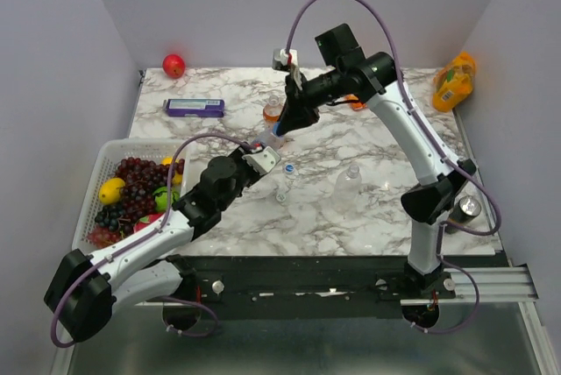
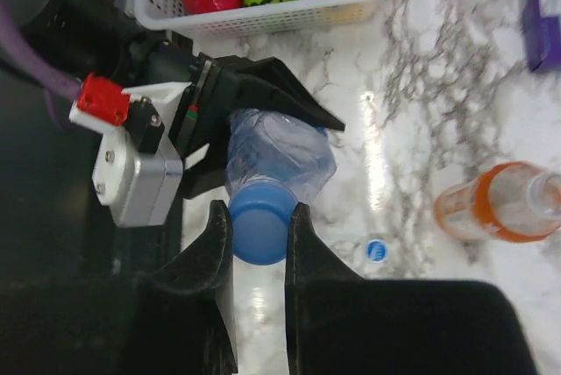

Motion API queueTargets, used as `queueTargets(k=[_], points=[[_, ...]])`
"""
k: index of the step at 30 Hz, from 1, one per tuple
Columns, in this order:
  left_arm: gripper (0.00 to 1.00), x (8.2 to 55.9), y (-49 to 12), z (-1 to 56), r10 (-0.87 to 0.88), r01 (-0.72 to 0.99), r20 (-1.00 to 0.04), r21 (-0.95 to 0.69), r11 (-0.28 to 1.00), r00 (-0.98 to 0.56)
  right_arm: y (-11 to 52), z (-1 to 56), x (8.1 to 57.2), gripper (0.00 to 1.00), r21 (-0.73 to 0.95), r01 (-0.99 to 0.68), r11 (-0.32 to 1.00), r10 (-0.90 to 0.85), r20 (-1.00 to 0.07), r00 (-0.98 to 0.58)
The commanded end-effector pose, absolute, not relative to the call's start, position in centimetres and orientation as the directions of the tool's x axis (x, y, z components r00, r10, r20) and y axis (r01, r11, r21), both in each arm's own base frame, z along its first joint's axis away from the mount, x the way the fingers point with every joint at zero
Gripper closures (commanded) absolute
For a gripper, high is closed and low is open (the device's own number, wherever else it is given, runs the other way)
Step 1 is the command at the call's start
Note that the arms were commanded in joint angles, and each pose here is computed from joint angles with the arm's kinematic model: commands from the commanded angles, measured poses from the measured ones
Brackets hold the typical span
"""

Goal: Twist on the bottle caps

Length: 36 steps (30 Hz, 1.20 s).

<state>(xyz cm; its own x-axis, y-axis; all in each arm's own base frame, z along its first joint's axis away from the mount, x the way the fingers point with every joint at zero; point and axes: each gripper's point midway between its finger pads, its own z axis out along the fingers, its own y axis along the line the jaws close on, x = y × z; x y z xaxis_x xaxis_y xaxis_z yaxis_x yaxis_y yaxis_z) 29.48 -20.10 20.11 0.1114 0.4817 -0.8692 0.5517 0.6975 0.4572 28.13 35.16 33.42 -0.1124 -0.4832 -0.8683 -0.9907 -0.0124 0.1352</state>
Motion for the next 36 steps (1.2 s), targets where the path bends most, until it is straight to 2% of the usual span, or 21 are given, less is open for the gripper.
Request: queueTargets(k=[1,7,10,14,15,16,18,19,20,21,22,23,24,25,29,36], points=[[1.0,32.3,-17.3,28.9,0.604,0.156,-0.75,0.653,0.741,0.27,35.2,28.6,24.9,1.0,0.768,-0.586,0.259,-0.469,-0.43,-0.771],[1.0,32.1,-16.8,27.7,0.662,0.146,-0.706,0.704,0.695,0.252,35.2,29.2,25.9,0.99,0.772,-0.584,0.251,-0.454,-0.438,-0.776],[1.0,31.9,-16.9,26.5,0.664,0.184,-0.712,0.701,0.689,0.228,34.8,30.4,26.5,0.78,0.753,-0.619,0.223,-0.435,-0.491,-0.755],[1.0,31.0,-17.7,24.7,0.644,0.274,-0.725,0.688,0.672,0.242,33.7,33.9,28.4,0.64,0.651,-0.737,0.184,-0.374,-0.647,-0.665],[1.0,30.4,-18.6,23.8,0.643,0.341,-0.722,0.69,0.638,0.256,33.0,34.7,28.9,0.62,0.621,-0.766,0.167,-0.358,-0.685,-0.634],[1.0,30.0,-18.9,23.8,0.626,0.37,-0.734,0.677,0.637,0.265,32.6,36.1,28.8,0.58,0.559,-0.823,0.102,-0.347,-0.755,-0.556],[1.0,29.1,-19.7,22.7,0.582,0.458,-0.778,0.618,0.64,0.237,31.2,38.2,28.3,0.52,0.448,-0.892,0.062,-0.318,-0.838,-0.443],[1.0,28.6,-20.0,22.6,0.558,0.491,-0.799,0.586,0.644,0.223,30.7,37.2,28.1,0.42,0.386,-0.921,0.044,-0.33,-0.865,-0.378],[1.0,28.3,-20.4,23.0,0.531,0.52,-0.82,0.555,0.649,0.213,30.4,36.8,27.6,0.39,0.348,-0.937,0.03,-0.331,-0.881,-0.338],[1.0,27.6,-20.8,22.0,0.49,0.575,-0.859,0.479,0.663,0.151,29.7,39.6,26.4,0.34,0.194,-0.981,0.006,-0.271,-0.944,-0.188],[1.0,26.8,-21.7,22.4,0.445,0.625,-0.882,0.436,0.647,0.155,29.6,40.0,26.0,0.27,0.175,-0.985,0.015,-0.242,-0.955,-0.173],[1.0,26.3,-22.2,22.9,0.405,0.654,-0.904,0.392,0.648,0.14,29.6,36.3,25.9,0.22,0.243,-0.969,0.04,-0.255,-0.935,-0.245],[1.0,25.7,-22.8,22.7,0.36,0.686,-0.928,0.324,0.651,0.097,29.9,38.3,26.7,0.18,0.116,-0.992,0.047,-0.171,-0.978,-0.123],[1.0,24.9,-23.7,22.6,0.327,0.733,-0.942,0.275,0.622,0.076,29.5,39.3,25.4,0.15,0.114,-0.992,0.043,-0.128,-0.985,-0.119],[1.0,24.2,-25.0,23.3,0.239,0.774,-0.971,0.137,0.619,-0.019,30.5,39.0,24.4,0.15,0.095,-0.995,-0.016,-0.096,-0.991,-0.093],[1.0,24.2,-25.9,24.6,0.209,0.792,-0.978,0.126,0.597,-0.002,31.9,38.5,25.0,0.15,0.091,-0.996,-0.008,-0.106,-0.99,-0.09]])
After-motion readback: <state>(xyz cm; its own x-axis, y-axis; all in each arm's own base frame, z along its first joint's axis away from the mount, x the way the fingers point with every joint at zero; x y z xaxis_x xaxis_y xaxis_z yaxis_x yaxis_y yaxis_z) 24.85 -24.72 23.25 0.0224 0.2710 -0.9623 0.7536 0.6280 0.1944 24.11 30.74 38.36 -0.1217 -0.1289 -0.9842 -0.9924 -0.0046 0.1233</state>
